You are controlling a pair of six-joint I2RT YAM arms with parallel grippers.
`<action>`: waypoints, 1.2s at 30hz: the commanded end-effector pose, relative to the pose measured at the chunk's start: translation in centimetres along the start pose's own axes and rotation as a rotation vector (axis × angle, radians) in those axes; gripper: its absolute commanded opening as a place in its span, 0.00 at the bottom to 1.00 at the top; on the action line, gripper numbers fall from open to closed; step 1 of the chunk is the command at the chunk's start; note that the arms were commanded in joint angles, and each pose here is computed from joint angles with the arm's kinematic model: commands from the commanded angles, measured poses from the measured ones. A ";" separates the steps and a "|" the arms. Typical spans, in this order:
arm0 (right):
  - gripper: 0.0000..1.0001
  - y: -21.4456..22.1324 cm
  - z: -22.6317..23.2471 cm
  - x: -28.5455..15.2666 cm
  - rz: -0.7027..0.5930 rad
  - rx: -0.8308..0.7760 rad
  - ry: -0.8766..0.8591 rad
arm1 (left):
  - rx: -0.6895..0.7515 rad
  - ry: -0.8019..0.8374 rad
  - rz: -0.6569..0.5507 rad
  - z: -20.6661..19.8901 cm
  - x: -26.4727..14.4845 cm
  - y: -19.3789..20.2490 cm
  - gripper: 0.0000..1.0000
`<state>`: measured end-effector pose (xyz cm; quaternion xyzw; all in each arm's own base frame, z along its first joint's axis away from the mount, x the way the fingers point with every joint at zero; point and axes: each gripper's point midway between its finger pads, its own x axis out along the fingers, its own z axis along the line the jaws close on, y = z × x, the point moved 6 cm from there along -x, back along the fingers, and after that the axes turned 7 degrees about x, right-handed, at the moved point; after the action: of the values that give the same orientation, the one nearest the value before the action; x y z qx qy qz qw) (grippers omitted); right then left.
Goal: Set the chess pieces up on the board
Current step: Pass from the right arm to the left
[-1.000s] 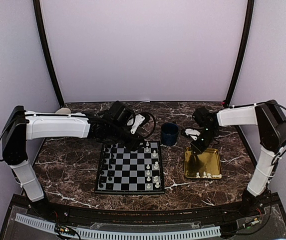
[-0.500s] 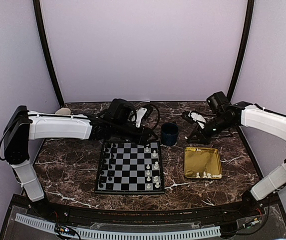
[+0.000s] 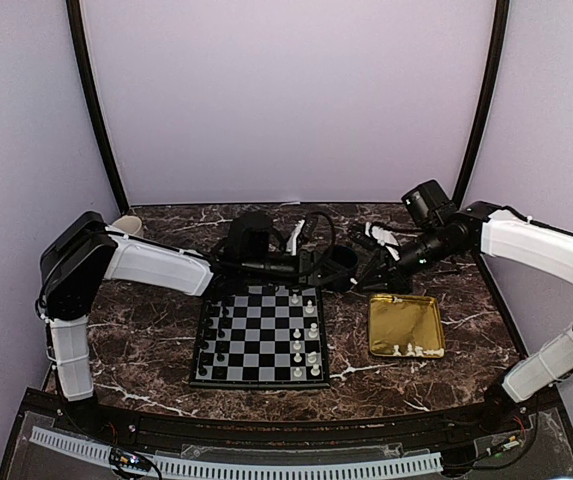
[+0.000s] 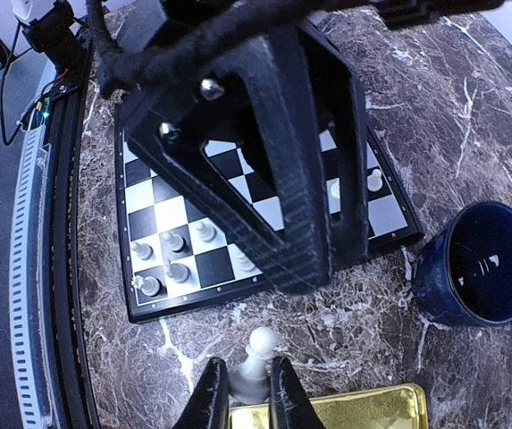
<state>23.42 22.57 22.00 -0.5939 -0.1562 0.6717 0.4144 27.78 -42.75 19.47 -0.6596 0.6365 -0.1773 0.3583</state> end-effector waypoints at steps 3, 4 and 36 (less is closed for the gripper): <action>0.14 -1.5 0.6 0.3 -0.020 -0.046 -0.016 | -0.025 0.171 -0.020 -2.6 0.7 -1.0 0.42; 0.14 -1.5 0.6 0.4 -0.020 -0.043 -0.013 | -0.026 0.178 -0.014 -2.7 0.8 -0.9 0.42; 0.41 1.7 -0.9 -1.3 -0.011 0.024 0.090 | 0.260 -0.093 0.146 -1.8 -0.8 -1.4 0.07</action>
<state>23.57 22.54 21.49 -0.6051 -0.1379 0.6689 0.4091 27.20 -44.17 18.52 -0.6201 0.6763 -0.1884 0.3503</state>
